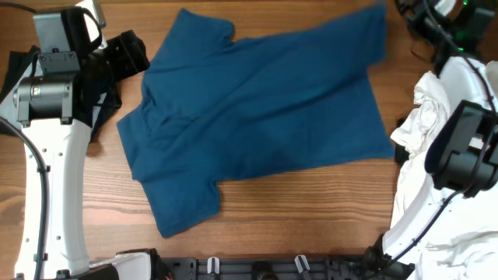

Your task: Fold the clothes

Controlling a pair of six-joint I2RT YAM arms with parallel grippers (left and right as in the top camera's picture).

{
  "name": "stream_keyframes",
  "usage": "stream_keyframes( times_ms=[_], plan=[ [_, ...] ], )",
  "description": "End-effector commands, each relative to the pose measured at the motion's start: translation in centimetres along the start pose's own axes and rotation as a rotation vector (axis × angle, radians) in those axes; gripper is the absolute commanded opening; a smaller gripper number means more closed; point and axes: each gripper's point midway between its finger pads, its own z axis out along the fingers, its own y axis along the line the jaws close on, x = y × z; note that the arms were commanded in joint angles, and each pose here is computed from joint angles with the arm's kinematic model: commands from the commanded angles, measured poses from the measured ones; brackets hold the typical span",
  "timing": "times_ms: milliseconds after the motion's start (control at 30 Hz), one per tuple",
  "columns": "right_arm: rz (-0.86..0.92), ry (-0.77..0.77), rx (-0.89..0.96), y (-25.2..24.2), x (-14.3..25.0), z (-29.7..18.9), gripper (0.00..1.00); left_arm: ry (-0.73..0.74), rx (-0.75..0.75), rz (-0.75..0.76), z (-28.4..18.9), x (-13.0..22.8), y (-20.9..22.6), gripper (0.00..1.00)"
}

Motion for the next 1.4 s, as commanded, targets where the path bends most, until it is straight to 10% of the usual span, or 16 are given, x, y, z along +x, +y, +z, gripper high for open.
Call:
stream_keyframes(
  times_ms=[0, 333, 533, 833, 967, 1367],
  plan=[
    [-0.042, 0.135, 0.031, -1.2, 3.1, -1.7, 1.00, 0.044, -0.028, 0.074, 0.4, 1.0, 0.6, 0.85],
    [-0.038, 0.456, 0.694, -4.0, 12.6, -10.1, 1.00, 0.099, -0.119, 0.079, 1.6, 2.0, 2.4, 0.94],
    [0.101, 0.687, 0.890, -8.2, 21.6, -13.1, 0.59, 0.224, -0.149, 0.072, 5.3, 4.3, 3.4, 0.90],
    [0.265, 0.862, 0.940, -11.9, 31.4, -16.7, 0.49, 0.228, -0.151, 0.072, 5.8, 4.3, 3.4, 0.96],
    [0.270, 0.876, 1.028, -12.5, 32.0, -18.4, 0.05, 0.211, -0.146, 0.077, 5.9, 3.9, 3.3, 0.97],
    [0.218, 0.558, 1.207, -3.8, 26.7, -26.9, 0.04, 0.193, -0.142, 0.078, 6.3, 3.4, 3.2, 0.97]
  ],
)
